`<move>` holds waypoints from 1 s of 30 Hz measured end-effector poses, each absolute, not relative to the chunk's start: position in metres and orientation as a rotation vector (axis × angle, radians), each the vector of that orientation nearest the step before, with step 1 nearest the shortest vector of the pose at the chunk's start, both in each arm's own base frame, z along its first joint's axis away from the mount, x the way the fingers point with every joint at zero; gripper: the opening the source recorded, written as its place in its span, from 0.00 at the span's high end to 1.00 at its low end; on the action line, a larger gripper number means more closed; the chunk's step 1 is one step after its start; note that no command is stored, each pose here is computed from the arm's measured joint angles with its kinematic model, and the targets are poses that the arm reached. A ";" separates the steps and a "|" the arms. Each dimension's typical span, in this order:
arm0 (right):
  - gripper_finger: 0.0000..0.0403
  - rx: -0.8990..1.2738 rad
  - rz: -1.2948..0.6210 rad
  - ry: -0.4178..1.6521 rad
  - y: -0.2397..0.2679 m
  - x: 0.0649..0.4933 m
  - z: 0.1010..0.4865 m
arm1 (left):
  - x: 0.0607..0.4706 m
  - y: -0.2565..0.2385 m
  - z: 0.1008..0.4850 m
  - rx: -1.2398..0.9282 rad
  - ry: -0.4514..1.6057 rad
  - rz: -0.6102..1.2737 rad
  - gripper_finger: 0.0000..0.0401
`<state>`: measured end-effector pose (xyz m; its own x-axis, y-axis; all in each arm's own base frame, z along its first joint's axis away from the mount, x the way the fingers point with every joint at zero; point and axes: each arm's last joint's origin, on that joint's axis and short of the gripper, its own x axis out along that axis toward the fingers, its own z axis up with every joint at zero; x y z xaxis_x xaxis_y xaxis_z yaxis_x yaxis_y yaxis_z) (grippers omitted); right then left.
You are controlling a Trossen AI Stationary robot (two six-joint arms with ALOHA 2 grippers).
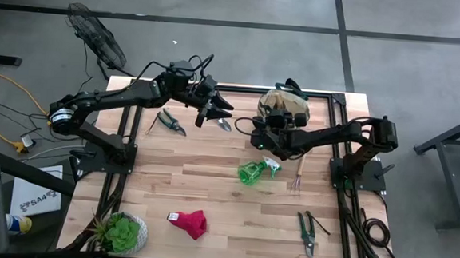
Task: Pick & Place Garden tools in Gardening bag
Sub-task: Put the bottom gardening trowel into the gardening bag
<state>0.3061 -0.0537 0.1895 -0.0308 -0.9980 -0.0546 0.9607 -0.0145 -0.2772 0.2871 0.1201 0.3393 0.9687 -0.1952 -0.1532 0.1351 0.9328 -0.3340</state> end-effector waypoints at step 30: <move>0.57 -0.128 -1.586 0.218 -0.055 0.294 0.219 | 0.287 0.120 0.339 -0.328 0.186 -0.170 0.59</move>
<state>0.2942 -0.0549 0.2187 -0.0286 -0.9981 -0.0542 0.9758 -0.0161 -0.2180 0.2871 0.1201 0.3392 0.9686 -0.1958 -0.1535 0.1355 0.9326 -0.3347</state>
